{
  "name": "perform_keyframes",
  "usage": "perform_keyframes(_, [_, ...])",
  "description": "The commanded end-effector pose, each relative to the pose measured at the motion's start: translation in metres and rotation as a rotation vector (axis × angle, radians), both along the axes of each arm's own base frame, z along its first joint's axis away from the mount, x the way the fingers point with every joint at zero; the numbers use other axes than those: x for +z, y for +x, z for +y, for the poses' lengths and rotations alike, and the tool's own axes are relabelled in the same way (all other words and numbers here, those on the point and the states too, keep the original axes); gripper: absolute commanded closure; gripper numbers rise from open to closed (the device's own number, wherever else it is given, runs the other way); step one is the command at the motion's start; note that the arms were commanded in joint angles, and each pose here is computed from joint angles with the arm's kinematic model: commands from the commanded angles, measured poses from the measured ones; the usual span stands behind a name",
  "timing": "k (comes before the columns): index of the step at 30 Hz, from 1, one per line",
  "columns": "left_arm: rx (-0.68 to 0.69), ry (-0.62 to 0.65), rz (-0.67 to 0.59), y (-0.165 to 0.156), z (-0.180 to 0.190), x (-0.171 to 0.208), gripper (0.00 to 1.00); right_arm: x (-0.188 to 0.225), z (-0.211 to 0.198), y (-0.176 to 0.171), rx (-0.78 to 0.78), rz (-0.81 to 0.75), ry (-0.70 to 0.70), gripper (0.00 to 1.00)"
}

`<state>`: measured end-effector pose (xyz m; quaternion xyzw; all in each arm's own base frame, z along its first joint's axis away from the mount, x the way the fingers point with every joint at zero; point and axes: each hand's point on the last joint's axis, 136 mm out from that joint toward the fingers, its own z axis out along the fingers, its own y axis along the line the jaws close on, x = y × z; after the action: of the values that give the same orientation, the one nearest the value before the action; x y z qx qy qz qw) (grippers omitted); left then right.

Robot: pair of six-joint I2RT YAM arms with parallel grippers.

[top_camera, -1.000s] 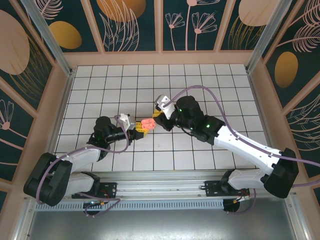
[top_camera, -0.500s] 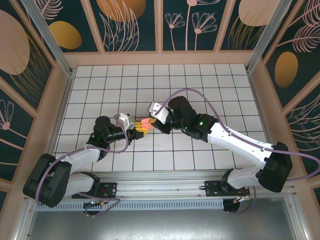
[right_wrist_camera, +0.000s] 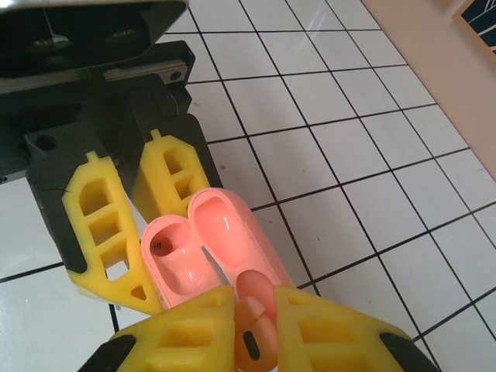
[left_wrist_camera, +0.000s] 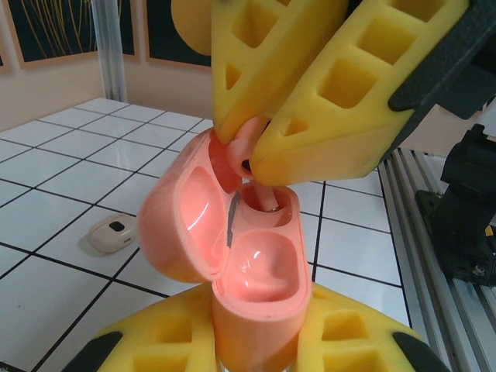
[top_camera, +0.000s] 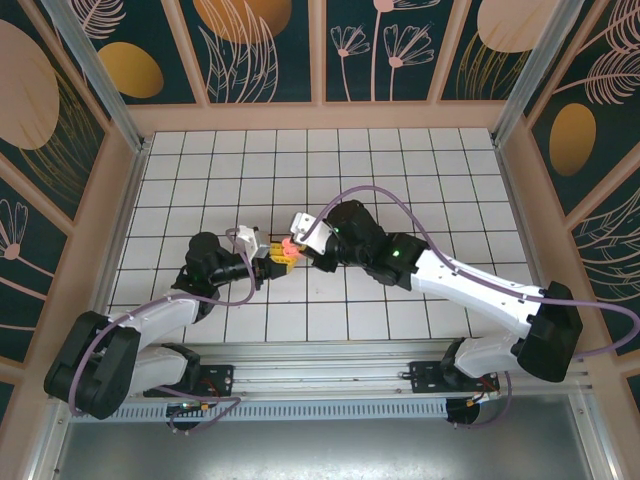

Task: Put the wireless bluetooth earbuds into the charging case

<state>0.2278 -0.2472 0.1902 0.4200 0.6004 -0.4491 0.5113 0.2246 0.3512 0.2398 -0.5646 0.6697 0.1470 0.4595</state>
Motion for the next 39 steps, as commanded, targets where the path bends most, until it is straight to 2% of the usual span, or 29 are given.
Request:
perform_keyframes(1, [-0.023,-0.044,-0.078,-0.002,-0.003,0.028,0.83,-0.004,0.001,-0.001,0.008,-0.013,-0.058,0.83])
perform_keyframes(10, [-0.026,-0.049,-0.077,-0.002,-0.003,0.030,0.83,0.004,0.016,-0.022,0.107,0.079,-0.007,0.73])
perform_keyframes(17, [-0.020,-0.050,-0.079,-0.003,-0.002,0.031,0.83,0.012,0.019,-0.021,0.096,0.082,0.023,0.65])
perform_keyframes(22, [0.016,-0.041,-0.067,0.003,-0.001,0.028,0.83,0.035,0.013,-0.021,0.076,0.094,0.126,0.60])
perform_keyframes(28, [0.049,-0.038,-0.010,0.012,-0.001,0.020,0.83,0.061,-0.005,-0.014,0.075,0.276,0.301,0.58])
perform_keyframes(32, [0.077,-0.034,0.036,0.020,-0.002,0.015,0.83,0.069,-0.013,-0.007,0.066,0.401,0.371,0.58])
perform_keyframes(39, [0.334,0.007,0.254,0.072,0.016,0.007,0.84,0.050,-0.004,0.012,-0.068,0.583,0.366,0.62])
